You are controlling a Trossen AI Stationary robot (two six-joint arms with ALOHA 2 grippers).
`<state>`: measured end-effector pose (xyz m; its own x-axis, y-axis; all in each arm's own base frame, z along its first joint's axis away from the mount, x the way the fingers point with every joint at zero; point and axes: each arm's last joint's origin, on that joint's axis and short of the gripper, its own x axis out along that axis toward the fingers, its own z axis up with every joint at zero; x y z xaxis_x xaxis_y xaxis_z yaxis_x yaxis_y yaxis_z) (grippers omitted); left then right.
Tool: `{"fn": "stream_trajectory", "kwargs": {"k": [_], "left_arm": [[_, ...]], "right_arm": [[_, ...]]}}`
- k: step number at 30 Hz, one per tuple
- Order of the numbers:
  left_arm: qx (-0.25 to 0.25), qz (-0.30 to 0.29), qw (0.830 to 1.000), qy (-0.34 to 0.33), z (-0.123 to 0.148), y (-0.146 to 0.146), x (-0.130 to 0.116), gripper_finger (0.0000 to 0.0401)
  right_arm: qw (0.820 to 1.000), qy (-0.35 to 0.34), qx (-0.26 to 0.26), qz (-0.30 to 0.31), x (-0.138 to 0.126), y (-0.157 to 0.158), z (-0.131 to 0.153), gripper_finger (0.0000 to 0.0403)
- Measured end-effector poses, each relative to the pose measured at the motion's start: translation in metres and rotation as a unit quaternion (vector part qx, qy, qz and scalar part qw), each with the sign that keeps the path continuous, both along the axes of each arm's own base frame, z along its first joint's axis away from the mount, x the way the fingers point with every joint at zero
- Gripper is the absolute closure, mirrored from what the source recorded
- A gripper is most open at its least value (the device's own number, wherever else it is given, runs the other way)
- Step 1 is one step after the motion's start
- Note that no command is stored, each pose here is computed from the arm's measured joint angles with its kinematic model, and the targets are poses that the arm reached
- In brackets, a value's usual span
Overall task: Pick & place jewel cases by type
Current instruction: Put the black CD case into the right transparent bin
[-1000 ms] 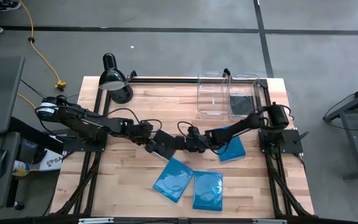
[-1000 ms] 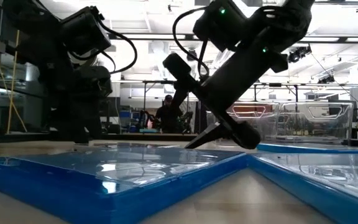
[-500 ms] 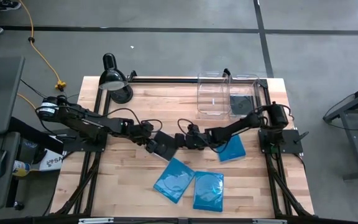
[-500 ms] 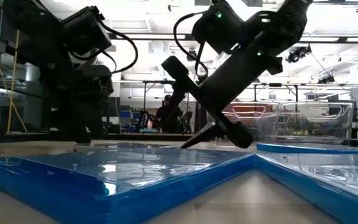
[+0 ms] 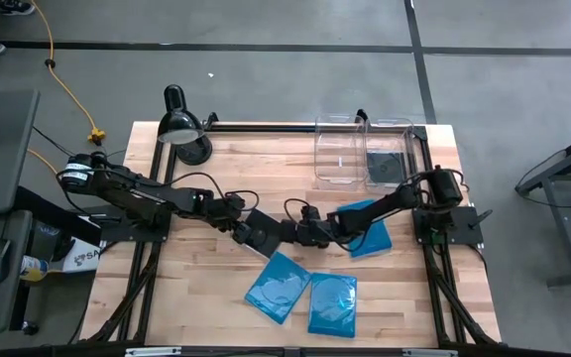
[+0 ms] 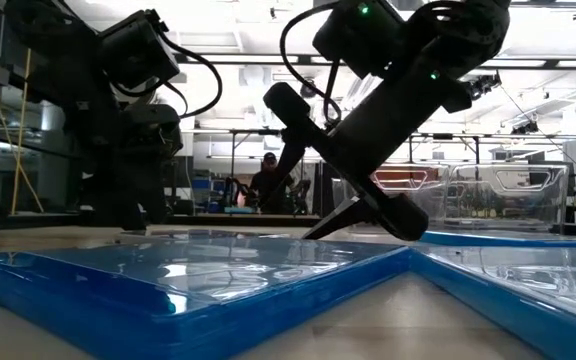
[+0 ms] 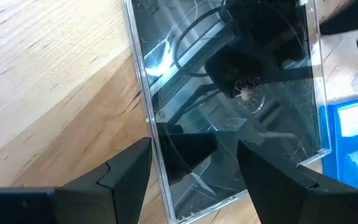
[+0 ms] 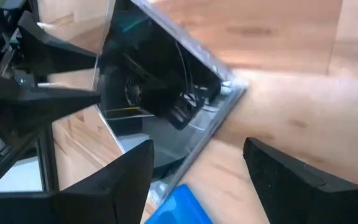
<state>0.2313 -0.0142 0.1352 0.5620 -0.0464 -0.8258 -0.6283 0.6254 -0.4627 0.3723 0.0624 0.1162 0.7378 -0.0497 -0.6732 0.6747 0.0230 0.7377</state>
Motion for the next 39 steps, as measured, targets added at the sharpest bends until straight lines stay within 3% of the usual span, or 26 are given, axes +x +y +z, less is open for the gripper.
{"fn": "stream_trajectory", "kwargs": {"k": [6, 16, 39], "left_arm": [[0.003, -0.004, 1.000, 0.000, 0.000, 0.000, 0.000, 0.0165], [0.004, -0.011, 1.000, 0.001, 0.000, 0.000, 0.000, 0.0165], [0.016, -0.017, 1.000, 0.002, 0.000, -0.012, -0.002, 0.0165]], "right_arm": [[1.000, -0.005, 0.010, -0.006, 0.000, 0.006, -0.005, 0.0158], [1.000, -0.015, 0.020, 0.004, 0.030, 0.011, -0.016, 0.0158], [0.996, -0.034, -0.078, 0.031, 0.033, -0.018, 0.006, 0.0157]]}}
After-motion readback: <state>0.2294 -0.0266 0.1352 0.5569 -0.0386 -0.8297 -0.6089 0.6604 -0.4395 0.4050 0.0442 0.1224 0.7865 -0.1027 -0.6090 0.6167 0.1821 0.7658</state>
